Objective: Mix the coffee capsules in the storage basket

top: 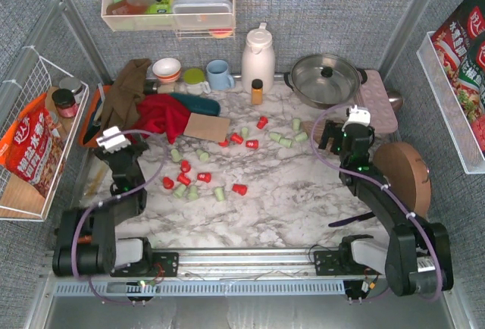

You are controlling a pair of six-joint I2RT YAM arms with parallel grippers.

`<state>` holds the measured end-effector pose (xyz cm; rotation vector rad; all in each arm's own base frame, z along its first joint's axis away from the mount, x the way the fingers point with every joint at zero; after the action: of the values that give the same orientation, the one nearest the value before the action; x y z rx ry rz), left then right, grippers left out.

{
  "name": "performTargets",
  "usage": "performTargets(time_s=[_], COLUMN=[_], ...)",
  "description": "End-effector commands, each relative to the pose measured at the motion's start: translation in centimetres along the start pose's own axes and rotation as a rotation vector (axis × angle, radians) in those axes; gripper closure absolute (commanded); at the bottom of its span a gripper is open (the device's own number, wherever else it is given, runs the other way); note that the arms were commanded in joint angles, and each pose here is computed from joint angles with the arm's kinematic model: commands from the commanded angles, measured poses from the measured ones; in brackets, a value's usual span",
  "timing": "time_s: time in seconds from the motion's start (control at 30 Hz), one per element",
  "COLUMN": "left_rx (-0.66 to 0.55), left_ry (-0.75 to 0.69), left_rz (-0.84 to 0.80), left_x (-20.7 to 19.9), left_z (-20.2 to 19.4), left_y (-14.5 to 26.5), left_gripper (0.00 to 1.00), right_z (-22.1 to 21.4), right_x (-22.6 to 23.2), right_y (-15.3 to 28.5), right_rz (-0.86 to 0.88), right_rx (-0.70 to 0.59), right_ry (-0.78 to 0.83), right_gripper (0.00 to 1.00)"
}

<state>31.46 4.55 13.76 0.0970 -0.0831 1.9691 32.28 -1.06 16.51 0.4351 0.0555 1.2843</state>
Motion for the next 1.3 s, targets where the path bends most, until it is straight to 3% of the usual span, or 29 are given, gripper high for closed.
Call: performTargets(time_s=[0.0, 0.13, 0.37, 0.57, 0.67, 0.83, 1.07, 1.27], left_rx=[0.055, 0.133, 0.260, 0.140, 0.195, 0.311, 0.305, 0.276], left_ry=[0.089, 0.129, 0.231, 0.296, 0.299, 0.218, 0.057, -0.183], left_rz=[0.061, 0.094, 0.205, 0.046, -0.028, -0.130, -0.260, -0.349], left_x=[0.7, 1.4, 3.5, 3.0, 1.7, -3.3, -12.6, -19.8], left_z=[3.8, 7.7, 10.4, 12.7, 12.2, 10.1, 9.8, 9.6], left_y=[-0.2, 0.4, 3.5, 5.9, 5.8, 5.4, 6.5, 7.3], left_gripper=[0.01, 0.01, 0.01, 0.01, 0.01, 0.01, 0.01, 0.01], right_z=[0.1, 1.1, 1.8, 2.1, 2.4, 1.9, 0.9, 0.5], right_x=[0.6, 1.0, 1.7, 2.5, 3.1, 3.9, 4.1, 4.5], right_y=[1.3, 2.1, 2.7, 4.2, 5.1, 6.0, 5.3, 4.3], right_rz=[0.022, 0.044, 0.069, 0.106, 0.134, 0.156, 0.133, 0.125], right_rx=[0.053, 0.029, 0.050, 0.048, 0.039, 0.048, 0.052, 0.065], right_ry=[-0.036, -0.045, -0.055, -0.064, -0.073, -0.093, -0.075, -0.077], right_gripper=[0.01, 0.01, 0.01, 0.01, 0.01, 0.01, 0.01, 0.01])
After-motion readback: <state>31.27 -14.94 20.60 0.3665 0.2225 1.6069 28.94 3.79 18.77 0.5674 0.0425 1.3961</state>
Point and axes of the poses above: each gripper's point midway between its finger pads, its own y axis back along the fingers, its own x axis along the line the jaws close on, z = x × y, the point moved 5 cm from there along y, back along the fingers, and after that the axes turned 10 degrees about -y, right-handed, at the moved point
